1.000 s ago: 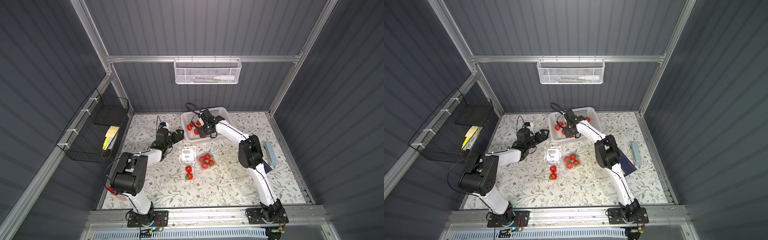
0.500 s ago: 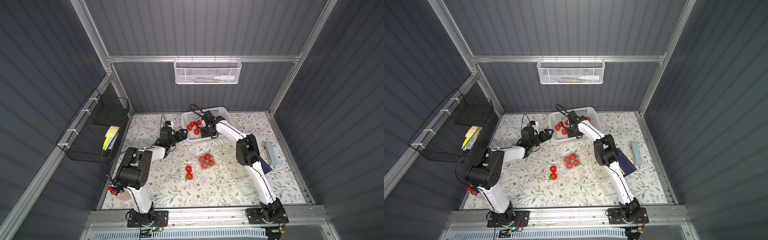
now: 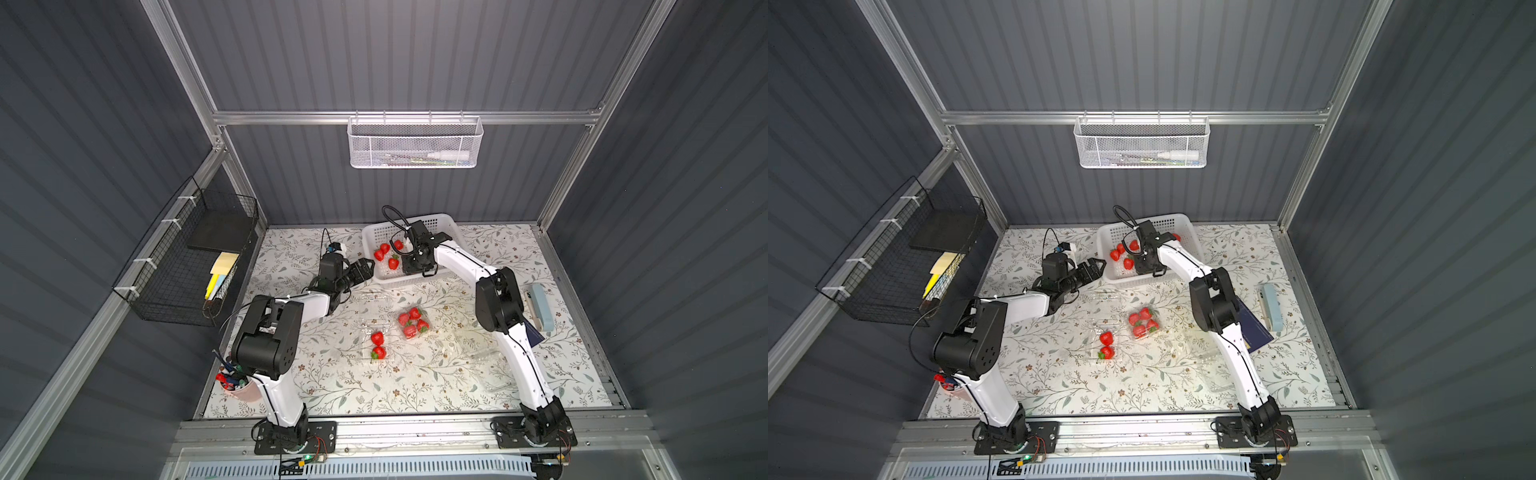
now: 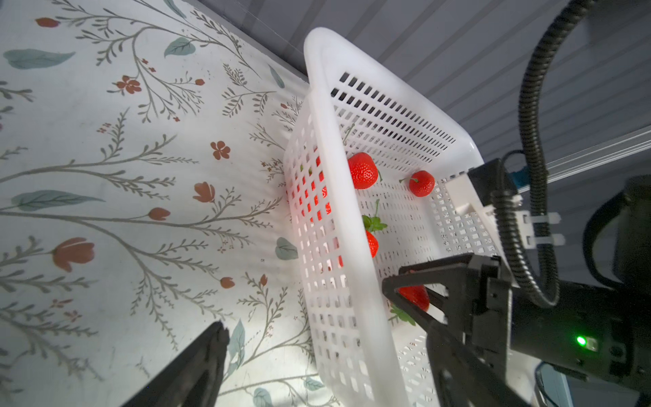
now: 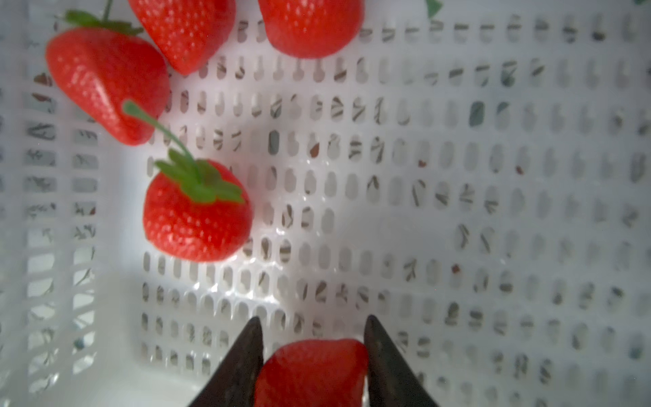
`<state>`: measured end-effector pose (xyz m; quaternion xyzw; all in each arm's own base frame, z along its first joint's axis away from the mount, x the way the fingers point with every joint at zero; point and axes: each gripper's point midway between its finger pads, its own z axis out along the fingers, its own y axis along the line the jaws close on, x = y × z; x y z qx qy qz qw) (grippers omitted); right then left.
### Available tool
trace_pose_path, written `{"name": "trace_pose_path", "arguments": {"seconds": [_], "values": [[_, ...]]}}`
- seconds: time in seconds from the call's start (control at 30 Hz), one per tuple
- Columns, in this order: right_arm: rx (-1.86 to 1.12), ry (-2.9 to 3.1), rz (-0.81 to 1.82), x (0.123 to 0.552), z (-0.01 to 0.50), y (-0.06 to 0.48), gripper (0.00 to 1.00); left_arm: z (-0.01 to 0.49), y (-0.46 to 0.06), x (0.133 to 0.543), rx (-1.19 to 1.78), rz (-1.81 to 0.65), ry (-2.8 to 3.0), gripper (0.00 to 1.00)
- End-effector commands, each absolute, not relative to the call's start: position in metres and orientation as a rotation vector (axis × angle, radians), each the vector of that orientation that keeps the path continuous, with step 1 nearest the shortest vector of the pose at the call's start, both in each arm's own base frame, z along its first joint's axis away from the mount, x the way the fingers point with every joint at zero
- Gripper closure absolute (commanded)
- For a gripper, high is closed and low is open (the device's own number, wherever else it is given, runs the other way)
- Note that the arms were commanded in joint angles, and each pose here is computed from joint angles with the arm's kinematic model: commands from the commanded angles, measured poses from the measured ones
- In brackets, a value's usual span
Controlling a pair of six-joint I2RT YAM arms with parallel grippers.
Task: Pack strawberries into containers
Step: Pick up the strawberry from the basket, then place the strawberry in the packing box.
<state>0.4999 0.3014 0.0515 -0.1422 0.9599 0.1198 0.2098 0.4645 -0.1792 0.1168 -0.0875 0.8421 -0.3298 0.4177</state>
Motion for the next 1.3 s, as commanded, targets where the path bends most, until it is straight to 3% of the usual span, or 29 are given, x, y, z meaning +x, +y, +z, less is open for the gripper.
{"name": "trace_pose_path", "arguments": {"seconds": [0.0,0.37,0.67,0.8,0.97,1.13,1.27], "values": [[-0.4,2.445,0.435,0.502,0.126,0.311,0.85,0.152,-0.174,0.463,-0.193,-0.788,2.062,0.09],[-0.6,2.15,0.412,0.415,0.213,0.333,0.9,0.197,-0.149,0.441,-0.278,-0.752,1.973,0.08],[-0.88,2.21,0.779,0.285,0.17,0.398,0.9,0.187,-0.057,0.427,-0.61,-0.618,1.946,0.02],[-1.0,2.259,0.856,0.245,0.14,0.425,0.89,0.181,-0.048,0.423,-0.64,-0.604,1.953,0.02],[-1.055,2.328,0.901,0.226,0.116,0.444,0.76,0.178,-0.052,0.423,-0.626,-0.627,1.962,0.02],[-1.07,2.362,0.87,0.227,0.095,0.449,0.73,0.174,-0.054,0.424,-0.616,-0.635,1.973,0.02],[-1.067,2.378,0.865,0.227,0.088,0.45,0.5,0.173,-0.055,0.426,-0.604,-0.637,1.975,0.02]]}}
